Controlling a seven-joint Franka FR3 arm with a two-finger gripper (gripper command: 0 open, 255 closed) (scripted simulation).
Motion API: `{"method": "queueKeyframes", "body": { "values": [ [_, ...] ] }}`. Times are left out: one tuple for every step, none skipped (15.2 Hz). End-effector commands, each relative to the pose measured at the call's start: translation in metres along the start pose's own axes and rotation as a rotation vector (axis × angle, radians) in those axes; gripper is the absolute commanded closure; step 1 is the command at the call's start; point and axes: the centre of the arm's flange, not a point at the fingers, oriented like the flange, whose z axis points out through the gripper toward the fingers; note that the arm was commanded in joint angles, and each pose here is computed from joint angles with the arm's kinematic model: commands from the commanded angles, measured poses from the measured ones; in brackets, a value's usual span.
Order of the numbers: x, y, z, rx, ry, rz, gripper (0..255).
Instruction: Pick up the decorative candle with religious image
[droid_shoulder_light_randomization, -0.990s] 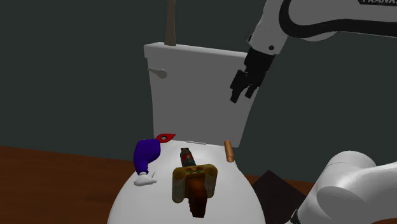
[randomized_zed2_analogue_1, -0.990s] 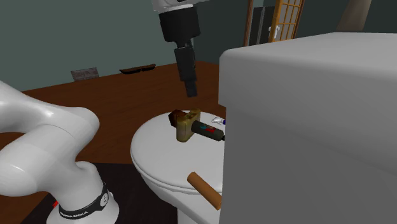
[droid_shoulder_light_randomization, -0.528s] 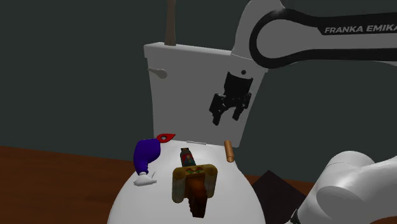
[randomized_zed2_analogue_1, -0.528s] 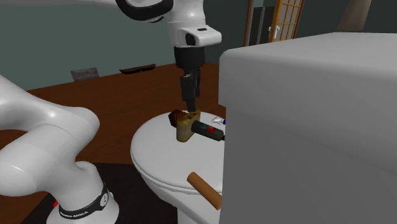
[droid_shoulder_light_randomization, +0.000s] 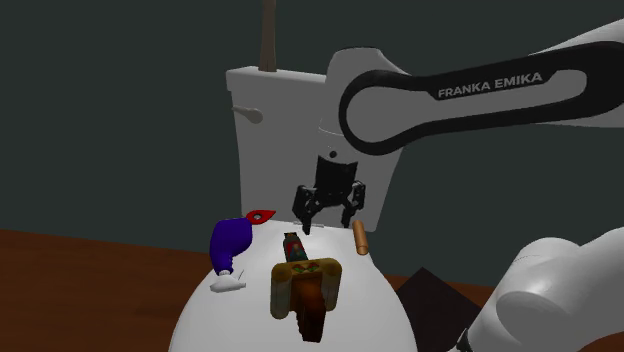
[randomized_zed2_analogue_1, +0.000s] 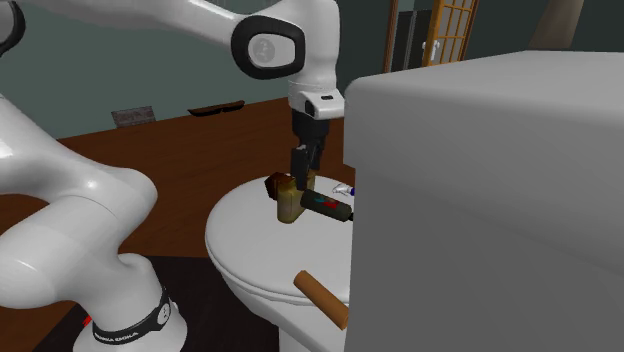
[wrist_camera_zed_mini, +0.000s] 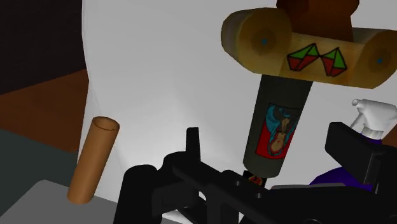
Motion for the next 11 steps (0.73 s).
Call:
{"method": "queueKeyframes", "body": {
  "values": [
    [0.001,-0.019,0.022,-0.002,-0.028,0.051,0],
    [0.002,-0.027,0.032,-0.004,-0.042,0.074,0],
    [0.003,-0.036,0.042,-0.005,-0.056,0.097,0],
    [0.004,-0.044,0.052,-0.007,-0.070,0.121,0],
    [0.006,-0.052,0.062,-0.008,-0.084,0.144,0],
    [0.006,-0.053,0.063,-0.009,-0.085,0.145,0],
    [0.006,-0.053,0.068,-0.009,-0.085,0.145,0],
    [0.006,-0.053,0.073,-0.009,-0.085,0.145,0],
    [0.006,-0.052,0.079,-0.009,-0.085,0.145,0],
    [0.007,-0.052,0.084,-0.009,-0.085,0.145,0],
    [0.007,-0.052,0.089,-0.009,-0.085,0.145,0]
  ]
}}
